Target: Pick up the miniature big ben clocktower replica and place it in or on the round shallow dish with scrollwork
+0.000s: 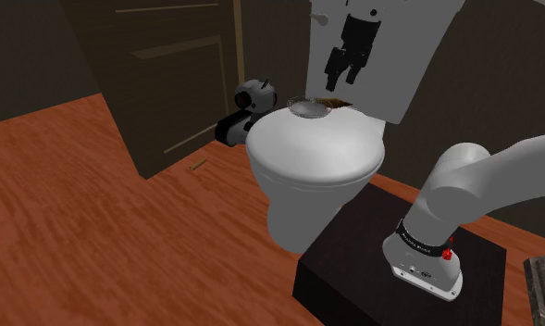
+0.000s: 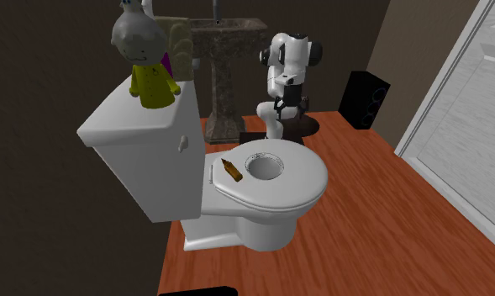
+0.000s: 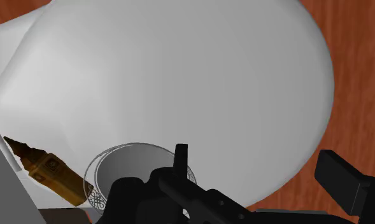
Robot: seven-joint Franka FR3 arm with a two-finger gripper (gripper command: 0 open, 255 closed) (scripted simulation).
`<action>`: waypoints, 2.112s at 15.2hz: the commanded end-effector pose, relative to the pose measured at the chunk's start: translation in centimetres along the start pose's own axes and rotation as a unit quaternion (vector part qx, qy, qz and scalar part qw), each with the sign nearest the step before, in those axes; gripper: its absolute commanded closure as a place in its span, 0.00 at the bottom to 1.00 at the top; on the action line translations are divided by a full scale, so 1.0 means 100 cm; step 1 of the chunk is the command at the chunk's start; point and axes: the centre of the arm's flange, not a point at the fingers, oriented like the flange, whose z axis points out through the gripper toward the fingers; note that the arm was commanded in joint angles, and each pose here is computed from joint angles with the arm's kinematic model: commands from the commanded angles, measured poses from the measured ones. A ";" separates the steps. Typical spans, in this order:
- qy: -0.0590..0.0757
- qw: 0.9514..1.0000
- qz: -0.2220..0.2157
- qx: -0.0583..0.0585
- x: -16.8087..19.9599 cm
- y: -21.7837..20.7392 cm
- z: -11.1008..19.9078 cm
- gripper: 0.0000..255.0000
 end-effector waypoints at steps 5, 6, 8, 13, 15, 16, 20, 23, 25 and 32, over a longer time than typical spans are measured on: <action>-0.013 0.999 -0.037 0.003 0.018 0.047 0.021 0.00; -0.016 0.999 -0.046 0.003 0.023 0.058 0.027 0.00; -0.022 0.998 -0.064 0.005 0.033 0.081 0.038 0.00; -0.038 0.993 -0.110 0.008 0.061 0.136 0.067 0.00; -0.044 0.991 -0.128 0.009 0.074 0.157 0.078 0.00; -0.047 0.989 -0.137 0.010 0.081 0.168 0.084 0.00; -0.059 0.983 -0.173 0.013 0.108 0.208 0.109 0.00; -0.068 0.977 -0.200 0.015 0.130 0.237 0.128 0.00; -0.075 0.973 -0.218 0.016 0.146 0.255 0.141 0.00; -0.081 0.968 -0.237 0.017 0.159 0.274 0.176 0.00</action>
